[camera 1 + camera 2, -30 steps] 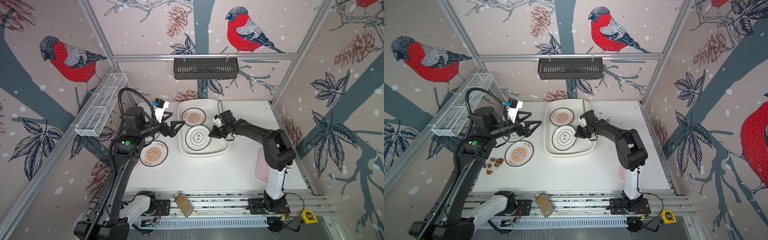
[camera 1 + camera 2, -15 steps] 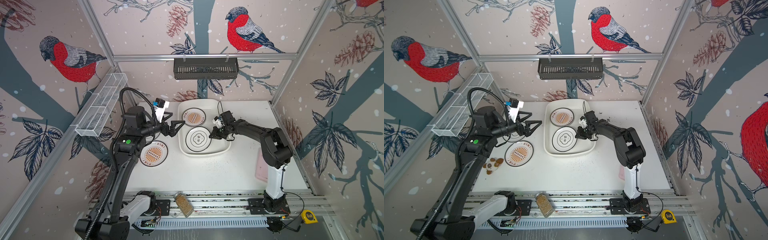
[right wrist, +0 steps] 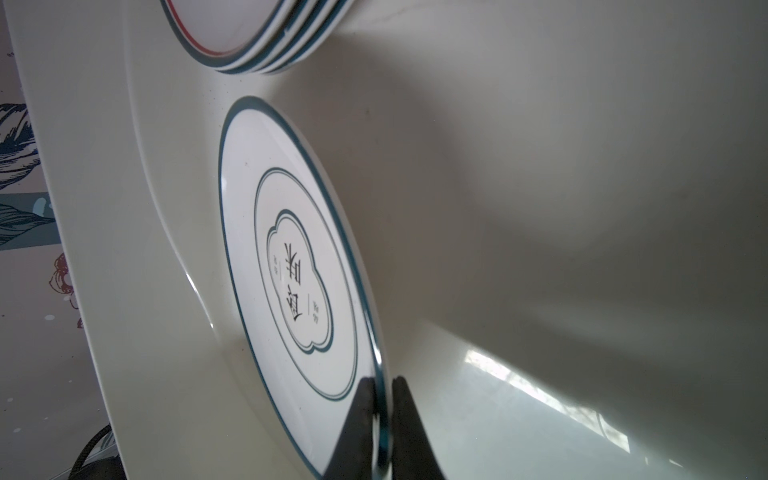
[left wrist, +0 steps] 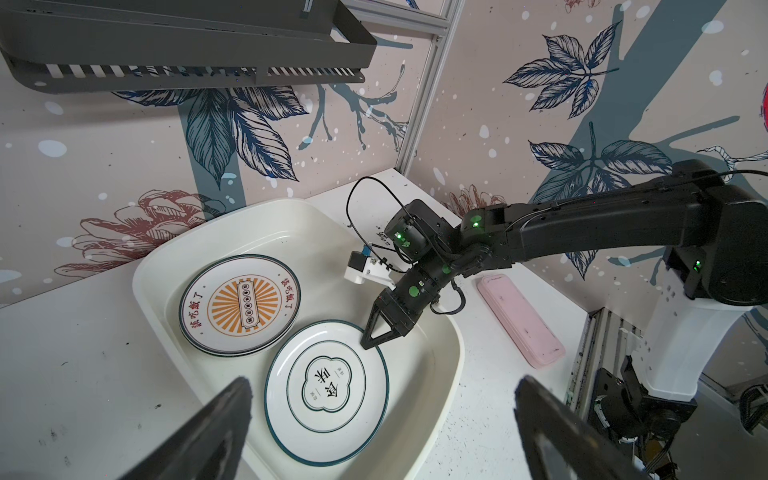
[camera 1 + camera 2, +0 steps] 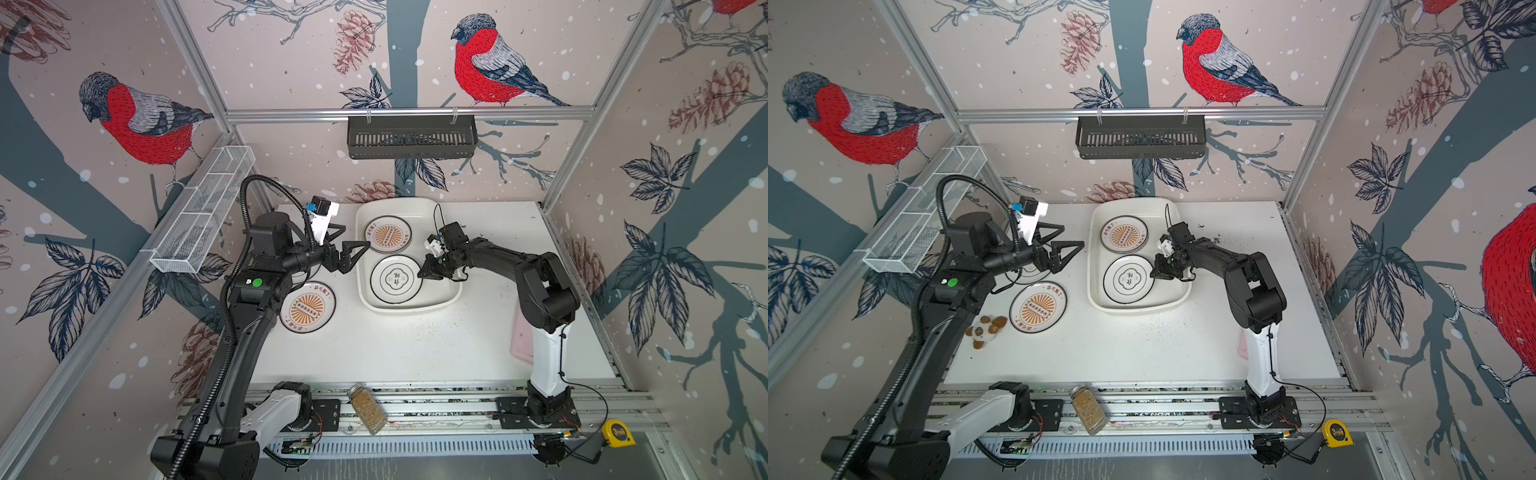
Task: Place the plates into the plastic bin on the countertop
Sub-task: 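Lower the white plate flat into the tray beside the stack, then open the right gripper and raise it while the left arm lowers toward the table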
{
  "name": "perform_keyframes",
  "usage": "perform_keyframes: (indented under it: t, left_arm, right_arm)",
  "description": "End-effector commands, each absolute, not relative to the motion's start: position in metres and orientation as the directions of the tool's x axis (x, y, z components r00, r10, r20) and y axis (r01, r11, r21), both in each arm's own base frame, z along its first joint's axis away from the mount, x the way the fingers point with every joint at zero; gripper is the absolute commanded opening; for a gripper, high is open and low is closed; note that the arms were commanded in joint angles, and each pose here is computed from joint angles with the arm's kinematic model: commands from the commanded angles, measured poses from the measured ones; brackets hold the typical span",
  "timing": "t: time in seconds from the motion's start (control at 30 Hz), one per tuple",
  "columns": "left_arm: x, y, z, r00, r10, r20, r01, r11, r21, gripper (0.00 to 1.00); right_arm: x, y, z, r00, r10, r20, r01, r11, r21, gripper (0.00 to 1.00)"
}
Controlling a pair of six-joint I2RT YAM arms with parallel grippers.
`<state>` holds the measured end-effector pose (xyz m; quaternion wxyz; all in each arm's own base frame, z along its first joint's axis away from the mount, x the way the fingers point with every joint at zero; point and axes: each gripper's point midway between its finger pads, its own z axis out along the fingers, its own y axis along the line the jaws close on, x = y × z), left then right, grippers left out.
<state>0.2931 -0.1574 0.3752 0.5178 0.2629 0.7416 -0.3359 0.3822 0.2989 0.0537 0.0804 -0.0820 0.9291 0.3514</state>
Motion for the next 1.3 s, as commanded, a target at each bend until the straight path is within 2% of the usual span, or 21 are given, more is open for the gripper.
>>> perform_keyframes:
  t: [0.0, 0.5, 0.93, 1.07, 1.27]
  left_arm:
    - [0.294, -0.159, 0.382, -0.292, 0.038, -0.956, 0.751, 0.628, -0.204, 0.98]
    - [0.296, -0.156, 0.377, -0.296, 0.039, -0.955, 0.736, 0.646, -0.201, 0.97]
    - [0.326, -0.124, 0.364, -0.285, 0.069, -0.956, 0.571, 0.814, -0.112, 0.98]
    - [0.33, -0.116, 0.361, -0.276, 0.096, -0.956, 0.536, 0.842, -0.07, 0.98]
    - [0.34, -0.101, 0.336, -0.311, 0.138, -0.94, 0.459, 0.888, -0.022, 0.97]
  right_arm:
    - [0.381, 0.297, 0.05, -0.972, -0.116, -0.203, -0.22, 0.749, 0.625, 0.12]
    - [0.383, 0.295, 0.043, -0.976, -0.12, -0.184, -0.209, 0.763, 0.612, 0.18]
    - [0.387, 0.293, 0.052, -0.972, -0.114, -0.204, -0.215, 0.775, 0.594, 0.29]
    - [0.391, 0.287, 0.054, -0.971, -0.102, -0.217, -0.211, 0.795, 0.569, 0.35]
    - [0.401, 0.285, 0.08, -0.962, -0.068, -0.265, -0.214, 0.792, 0.572, 0.37]
